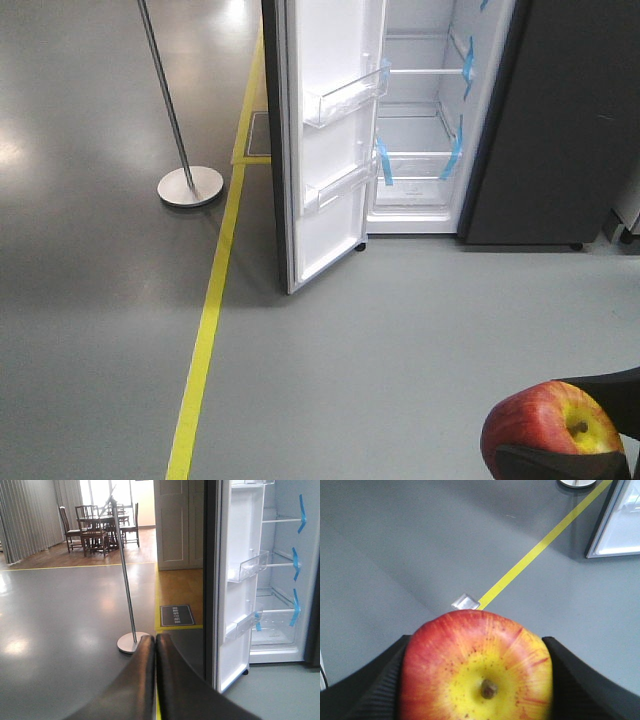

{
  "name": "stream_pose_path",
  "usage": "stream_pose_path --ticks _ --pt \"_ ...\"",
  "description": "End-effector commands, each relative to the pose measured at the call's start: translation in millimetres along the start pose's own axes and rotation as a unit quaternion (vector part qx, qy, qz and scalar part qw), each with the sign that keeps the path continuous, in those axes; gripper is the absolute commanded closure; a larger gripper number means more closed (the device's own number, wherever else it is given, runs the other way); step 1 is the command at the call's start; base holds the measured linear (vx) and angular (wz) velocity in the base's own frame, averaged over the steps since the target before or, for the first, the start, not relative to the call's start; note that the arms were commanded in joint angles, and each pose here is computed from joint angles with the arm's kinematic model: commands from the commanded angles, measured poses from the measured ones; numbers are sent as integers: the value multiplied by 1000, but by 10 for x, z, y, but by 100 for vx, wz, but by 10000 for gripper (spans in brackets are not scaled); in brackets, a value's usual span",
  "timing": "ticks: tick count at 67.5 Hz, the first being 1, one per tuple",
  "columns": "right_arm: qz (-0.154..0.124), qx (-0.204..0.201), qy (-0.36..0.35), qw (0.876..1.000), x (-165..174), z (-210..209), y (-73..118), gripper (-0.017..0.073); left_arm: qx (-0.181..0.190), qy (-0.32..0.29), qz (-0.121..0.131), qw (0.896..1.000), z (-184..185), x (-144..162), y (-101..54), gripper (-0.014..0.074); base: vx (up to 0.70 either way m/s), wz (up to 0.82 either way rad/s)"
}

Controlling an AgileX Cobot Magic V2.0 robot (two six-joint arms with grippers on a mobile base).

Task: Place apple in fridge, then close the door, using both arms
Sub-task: 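Drive toward the open refrigerator carrying the apple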

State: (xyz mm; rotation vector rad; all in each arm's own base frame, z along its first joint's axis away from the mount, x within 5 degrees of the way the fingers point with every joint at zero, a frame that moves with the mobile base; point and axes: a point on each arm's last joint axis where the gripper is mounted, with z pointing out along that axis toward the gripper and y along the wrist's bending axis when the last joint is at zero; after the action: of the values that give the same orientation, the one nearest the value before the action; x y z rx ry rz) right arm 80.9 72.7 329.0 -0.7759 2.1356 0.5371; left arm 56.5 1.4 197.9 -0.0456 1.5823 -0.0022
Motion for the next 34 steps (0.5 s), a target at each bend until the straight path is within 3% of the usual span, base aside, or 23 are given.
stream_pose_path --ticks 1,34 --pt "-2 2 -45 999 -122 -55 8 197 3 -40 -9 999 -8 -38 -2 600 26 -3" --pt "-2 2 -45 999 -122 -55 8 197 3 -40 -9 999 -8 -38 -2 600 23 -2"
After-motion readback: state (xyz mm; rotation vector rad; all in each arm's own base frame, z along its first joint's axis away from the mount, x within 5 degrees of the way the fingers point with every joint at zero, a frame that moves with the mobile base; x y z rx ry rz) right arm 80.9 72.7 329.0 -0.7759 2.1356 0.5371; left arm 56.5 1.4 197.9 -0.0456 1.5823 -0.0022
